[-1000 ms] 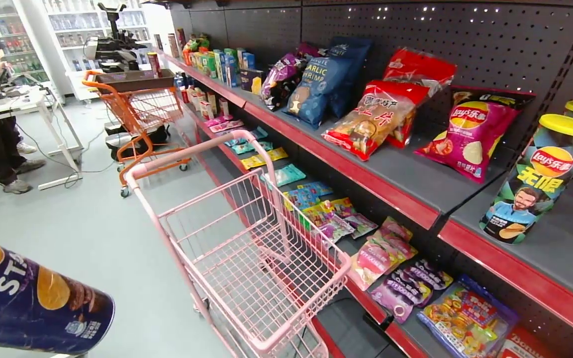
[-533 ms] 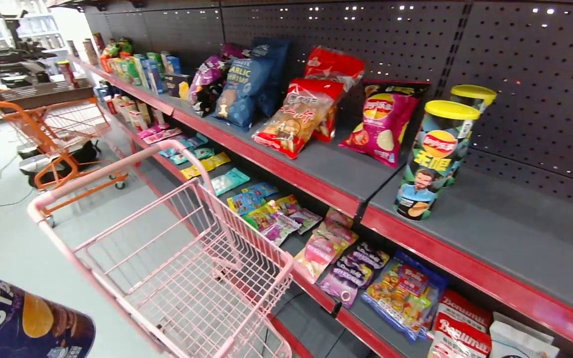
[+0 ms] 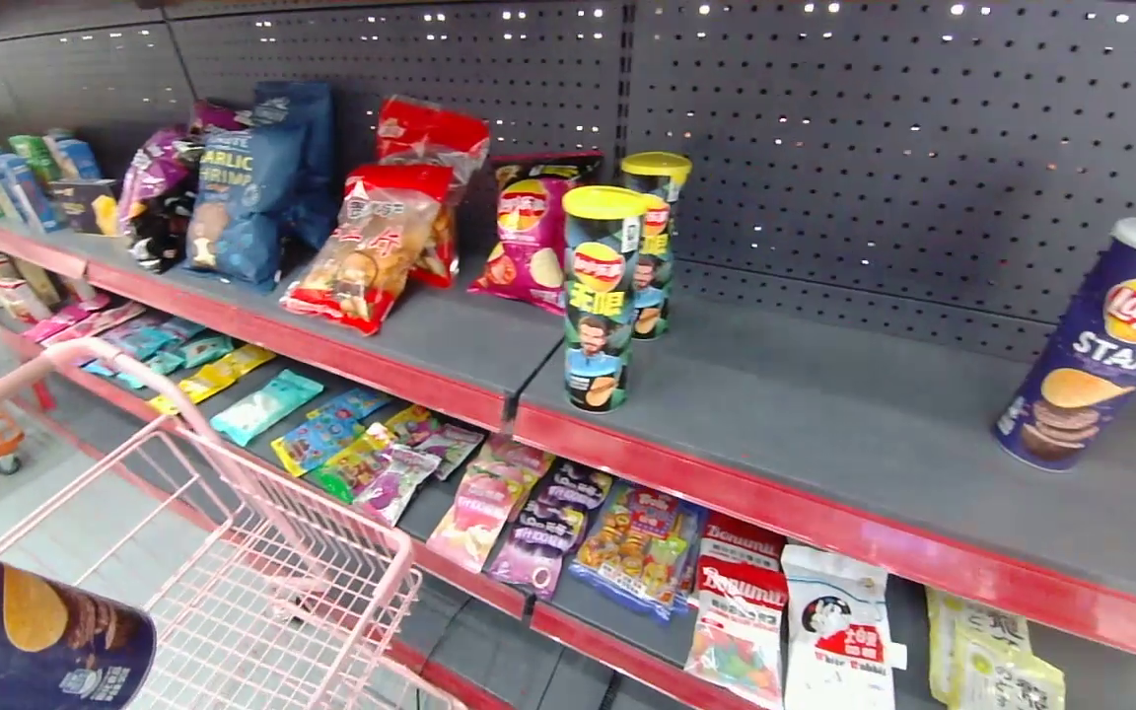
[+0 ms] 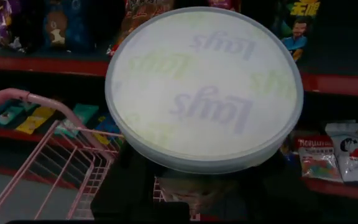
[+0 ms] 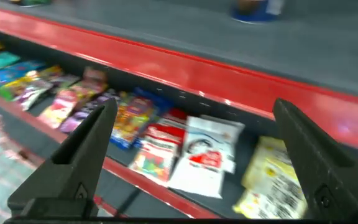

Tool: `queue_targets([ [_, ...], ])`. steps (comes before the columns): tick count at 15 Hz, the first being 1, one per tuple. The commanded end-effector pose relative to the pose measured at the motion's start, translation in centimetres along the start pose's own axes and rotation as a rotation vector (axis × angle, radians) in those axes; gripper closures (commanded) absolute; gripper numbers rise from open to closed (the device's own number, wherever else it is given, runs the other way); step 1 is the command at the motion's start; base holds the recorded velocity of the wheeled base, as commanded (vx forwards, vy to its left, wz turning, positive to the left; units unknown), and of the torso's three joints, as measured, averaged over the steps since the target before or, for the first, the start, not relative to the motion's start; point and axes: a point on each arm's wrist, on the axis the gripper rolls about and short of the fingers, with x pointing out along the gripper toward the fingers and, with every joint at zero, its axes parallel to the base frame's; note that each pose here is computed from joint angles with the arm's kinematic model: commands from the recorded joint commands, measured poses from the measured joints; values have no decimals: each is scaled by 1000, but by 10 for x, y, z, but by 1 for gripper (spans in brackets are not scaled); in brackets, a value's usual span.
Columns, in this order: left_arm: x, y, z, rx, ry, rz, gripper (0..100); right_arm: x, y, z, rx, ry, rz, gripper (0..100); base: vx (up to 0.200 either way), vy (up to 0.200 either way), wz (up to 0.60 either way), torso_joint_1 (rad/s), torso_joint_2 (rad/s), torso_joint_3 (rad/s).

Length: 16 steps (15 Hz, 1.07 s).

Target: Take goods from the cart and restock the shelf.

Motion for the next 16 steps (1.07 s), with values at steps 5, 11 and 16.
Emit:
queue_targets([
  [5,-1,0,-1,1,-2,14,100,0,0,0,-3,0,0,0,0,0,-240,1,-1,1],
  [11,-5,0,-1,3,-19,15,100,0,0,0,-3,0,0,0,0,0,0,93,-231,-133],
  [16,-6,0,-2,13,-24,16,100,0,0,0,0,0,2,0,0,0,-240,154,-355,-198],
])
